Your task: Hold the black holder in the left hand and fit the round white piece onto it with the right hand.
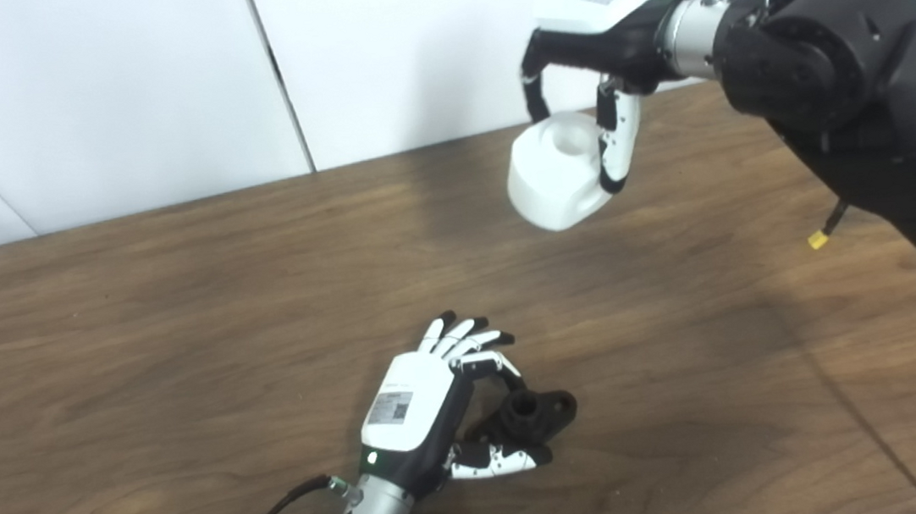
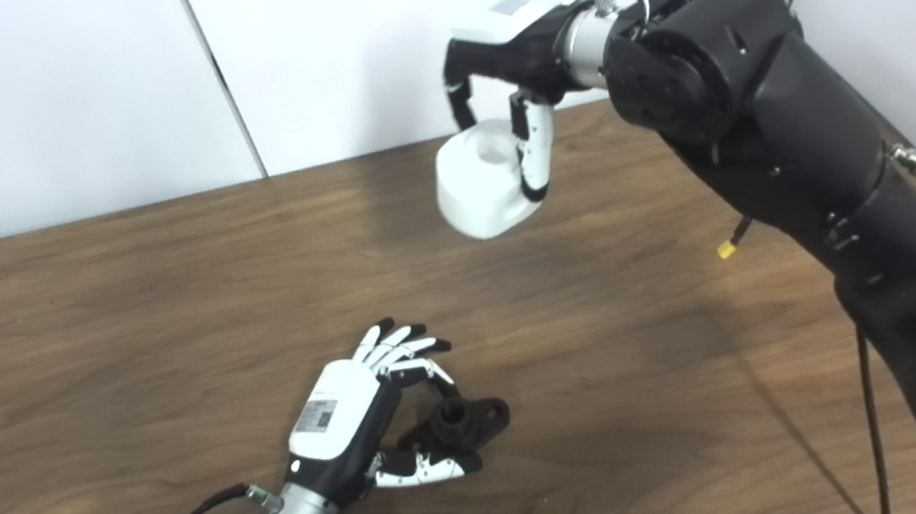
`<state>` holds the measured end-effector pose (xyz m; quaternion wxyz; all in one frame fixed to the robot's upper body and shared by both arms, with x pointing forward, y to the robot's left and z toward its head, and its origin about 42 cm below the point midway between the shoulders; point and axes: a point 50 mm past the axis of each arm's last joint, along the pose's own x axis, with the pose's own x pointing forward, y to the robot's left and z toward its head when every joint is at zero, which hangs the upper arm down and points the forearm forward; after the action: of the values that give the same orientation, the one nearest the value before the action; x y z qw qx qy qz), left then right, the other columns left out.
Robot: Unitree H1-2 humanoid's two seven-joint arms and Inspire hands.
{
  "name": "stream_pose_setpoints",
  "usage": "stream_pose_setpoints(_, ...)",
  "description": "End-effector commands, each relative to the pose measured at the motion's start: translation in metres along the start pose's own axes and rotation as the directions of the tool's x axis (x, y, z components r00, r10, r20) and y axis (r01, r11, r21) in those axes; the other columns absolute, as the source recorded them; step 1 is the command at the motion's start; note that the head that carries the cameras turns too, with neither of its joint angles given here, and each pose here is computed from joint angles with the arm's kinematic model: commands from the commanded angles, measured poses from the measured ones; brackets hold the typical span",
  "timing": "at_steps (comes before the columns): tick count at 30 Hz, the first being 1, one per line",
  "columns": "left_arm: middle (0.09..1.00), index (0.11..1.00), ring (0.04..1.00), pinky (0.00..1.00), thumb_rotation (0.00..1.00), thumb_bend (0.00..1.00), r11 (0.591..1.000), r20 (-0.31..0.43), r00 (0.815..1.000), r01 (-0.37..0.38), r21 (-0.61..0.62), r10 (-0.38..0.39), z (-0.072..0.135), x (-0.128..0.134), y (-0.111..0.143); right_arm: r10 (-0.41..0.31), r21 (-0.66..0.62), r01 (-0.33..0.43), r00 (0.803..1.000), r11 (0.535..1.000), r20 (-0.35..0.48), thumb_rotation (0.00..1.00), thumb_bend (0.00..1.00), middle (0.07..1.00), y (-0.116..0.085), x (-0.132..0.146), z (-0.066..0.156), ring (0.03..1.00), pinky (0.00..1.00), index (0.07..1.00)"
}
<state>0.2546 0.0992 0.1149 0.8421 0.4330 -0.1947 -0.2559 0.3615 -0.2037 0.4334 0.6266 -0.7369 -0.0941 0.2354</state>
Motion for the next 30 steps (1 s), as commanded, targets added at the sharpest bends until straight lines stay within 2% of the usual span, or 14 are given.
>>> stream_pose_setpoints(1, 0.819, 0.488, 0.910, 1.00, 0.06, 0.51, 0.999, -0.027, 0.999, 0.042, 0.029, -0.041, -0.005, 0.001, -0.006, 0.030, -0.021, -0.030, 1.000, 0.999, 0.001, 0.13, 0.52, 0.771, -0.021, -0.014, 0.000, 0.887, 0.91, 0.480)
stream_pose_setpoints(7, 0.820, 0.488, 0.913, 1.00, 0.06, 0.51, 0.999, -0.029, 0.999, 0.041, 0.028, -0.040, -0.005, 0.005, -0.006, 0.030, -0.071, -0.026, 0.998, 0.997, 0.058, 0.14, 0.52, 0.755, -0.021, -0.022, 0.013, 0.868, 0.84, 0.481)
stream_pose_setpoints(12, 0.820, 0.488, 0.911, 1.00, 0.06, 0.51, 0.999, -0.029, 0.999, 0.037, 0.027, -0.036, -0.004, 0.007, -0.005, 0.033, -0.082, -0.023, 0.993, 0.996, 0.116, 0.14, 0.52, 0.773, -0.018, -0.030, 0.022, 0.897, 0.88, 0.483)
stream_pose_setpoints(17, 0.822, 0.488, 0.916, 1.00, 0.06, 0.51, 0.999, -0.034, 0.999, 0.039, 0.033, -0.038, -0.003, 0.007, -0.002, 0.059, -0.096, -0.043, 0.983, 0.994, 0.176, 0.14, 0.52, 0.773, -0.007, -0.042, 0.028, 0.901, 0.93, 0.481)
stream_pose_setpoints(23, 0.821, 0.488, 0.916, 1.00, 0.06, 0.51, 0.999, -0.033, 0.999, 0.037, 0.036, -0.036, -0.004, 0.005, 0.002, 0.077, -0.106, -0.055, 0.975, 0.993, 0.209, 0.14, 0.52, 0.779, 0.003, -0.052, 0.032, 0.902, 0.91, 0.482)
stream_pose_setpoints(30, 0.819, 0.487, 0.912, 1.00, 0.06, 0.51, 0.999, -0.031, 0.999, 0.034, 0.035, -0.033, -0.005, 0.004, 0.005, 0.089, -0.088, -0.069, 0.965, 0.994, 0.245, 0.13, 0.52, 0.810, 0.016, -0.057, 0.037, 0.924, 0.98, 0.482)
